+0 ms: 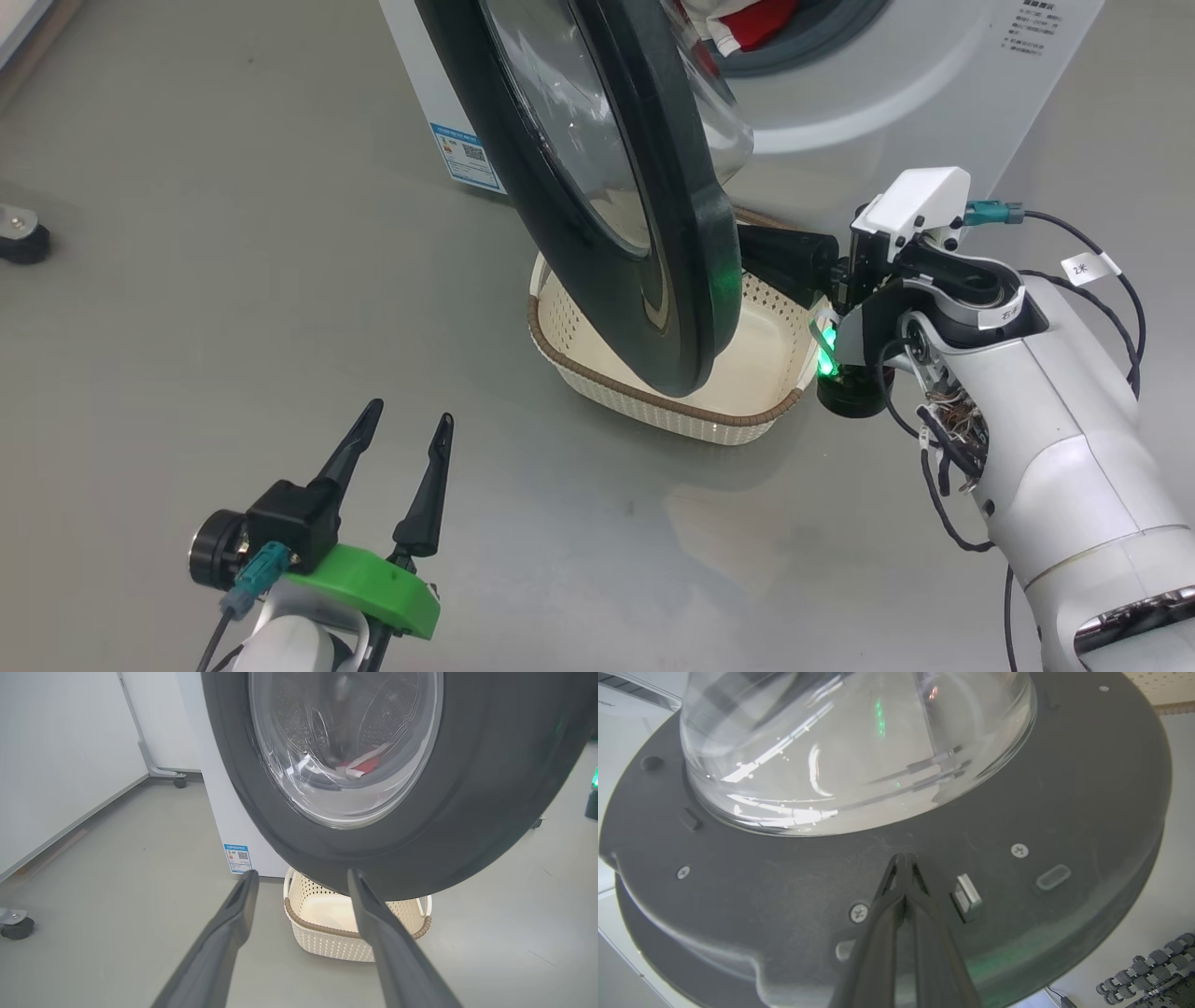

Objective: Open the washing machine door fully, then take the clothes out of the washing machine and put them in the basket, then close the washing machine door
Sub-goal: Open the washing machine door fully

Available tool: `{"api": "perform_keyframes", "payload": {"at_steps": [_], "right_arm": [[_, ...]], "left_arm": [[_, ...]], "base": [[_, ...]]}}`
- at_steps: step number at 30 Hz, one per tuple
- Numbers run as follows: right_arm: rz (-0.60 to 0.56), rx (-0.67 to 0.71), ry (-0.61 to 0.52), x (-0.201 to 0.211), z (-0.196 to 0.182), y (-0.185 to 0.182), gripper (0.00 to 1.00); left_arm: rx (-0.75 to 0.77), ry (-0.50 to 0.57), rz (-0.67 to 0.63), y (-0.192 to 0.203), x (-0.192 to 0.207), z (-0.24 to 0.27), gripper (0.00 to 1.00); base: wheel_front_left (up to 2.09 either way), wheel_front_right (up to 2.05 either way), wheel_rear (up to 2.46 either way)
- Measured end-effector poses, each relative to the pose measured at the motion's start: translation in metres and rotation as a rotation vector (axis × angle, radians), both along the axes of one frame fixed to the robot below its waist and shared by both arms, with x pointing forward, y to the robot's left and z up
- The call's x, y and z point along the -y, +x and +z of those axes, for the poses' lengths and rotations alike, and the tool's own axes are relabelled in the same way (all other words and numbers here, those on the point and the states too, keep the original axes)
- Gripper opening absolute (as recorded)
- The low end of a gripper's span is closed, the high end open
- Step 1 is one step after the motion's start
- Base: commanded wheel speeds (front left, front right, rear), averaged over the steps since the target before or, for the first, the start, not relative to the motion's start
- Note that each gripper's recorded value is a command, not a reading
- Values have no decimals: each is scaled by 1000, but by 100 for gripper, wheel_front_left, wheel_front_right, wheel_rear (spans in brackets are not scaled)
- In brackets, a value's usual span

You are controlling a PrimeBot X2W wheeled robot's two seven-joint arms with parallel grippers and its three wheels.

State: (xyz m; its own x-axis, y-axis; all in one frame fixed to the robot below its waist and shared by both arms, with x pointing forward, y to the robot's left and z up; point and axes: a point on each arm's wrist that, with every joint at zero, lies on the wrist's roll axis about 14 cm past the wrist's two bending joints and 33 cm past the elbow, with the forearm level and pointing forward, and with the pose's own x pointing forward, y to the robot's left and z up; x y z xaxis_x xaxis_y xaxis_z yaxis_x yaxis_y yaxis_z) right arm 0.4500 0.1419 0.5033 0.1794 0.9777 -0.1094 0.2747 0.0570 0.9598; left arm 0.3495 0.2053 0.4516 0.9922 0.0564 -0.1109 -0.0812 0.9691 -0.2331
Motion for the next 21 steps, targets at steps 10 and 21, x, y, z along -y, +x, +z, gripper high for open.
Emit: {"api": "perform_keyframes", "payload": {"at_steps": [10,21], "right_arm": [[87,-7,11,-21,-4,-35,0],[130,-5,31,-36,3,-57,0]], "left_arm": [[6,7,2,-2,0,3,100],[10,8,10,-3,-3,4,100]], "base": [[0,0,0],[0,0,0]]}}
